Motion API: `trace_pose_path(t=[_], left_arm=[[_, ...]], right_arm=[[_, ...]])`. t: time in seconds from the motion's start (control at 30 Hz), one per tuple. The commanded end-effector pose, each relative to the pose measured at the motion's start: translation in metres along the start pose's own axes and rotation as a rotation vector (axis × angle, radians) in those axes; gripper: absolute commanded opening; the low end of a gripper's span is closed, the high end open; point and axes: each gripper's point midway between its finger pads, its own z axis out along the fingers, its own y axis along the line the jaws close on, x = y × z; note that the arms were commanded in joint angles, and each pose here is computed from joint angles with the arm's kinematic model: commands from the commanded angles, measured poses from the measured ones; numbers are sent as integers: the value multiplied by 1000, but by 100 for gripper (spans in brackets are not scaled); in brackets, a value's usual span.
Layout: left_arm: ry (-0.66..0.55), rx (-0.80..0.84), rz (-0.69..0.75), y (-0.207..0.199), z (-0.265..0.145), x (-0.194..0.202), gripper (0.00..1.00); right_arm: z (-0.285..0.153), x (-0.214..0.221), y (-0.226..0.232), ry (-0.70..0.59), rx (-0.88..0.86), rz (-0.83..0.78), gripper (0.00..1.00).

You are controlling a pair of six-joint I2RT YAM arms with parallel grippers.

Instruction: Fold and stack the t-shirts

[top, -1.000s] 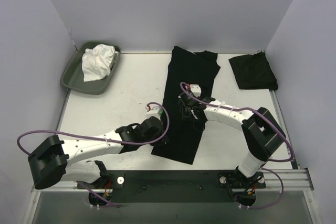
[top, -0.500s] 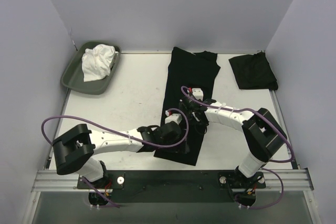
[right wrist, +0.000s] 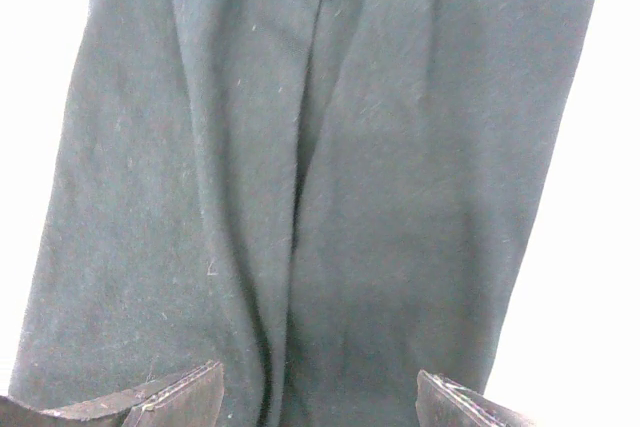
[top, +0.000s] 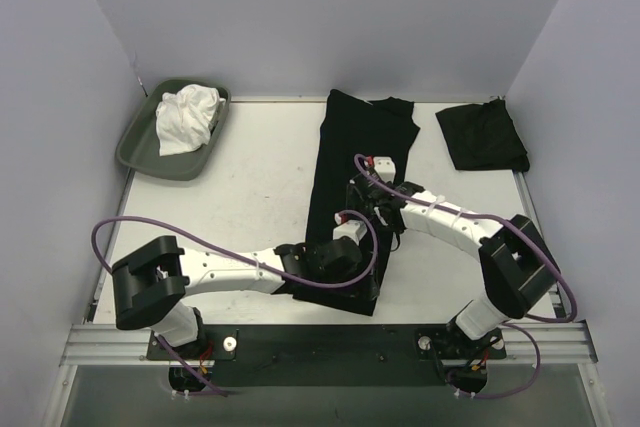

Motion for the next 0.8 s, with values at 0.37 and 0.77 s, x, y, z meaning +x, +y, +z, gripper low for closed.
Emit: trace_pose_path(t=[0.37,0.77], left_arm=[[-209,-108,-8,54,-79,-51,96],[-274,-159,-153,121,-76,-52,96]], right_arm=[[-28,-16,49,0,-228,76,86],[-63,56,102,76,-403,57,85]])
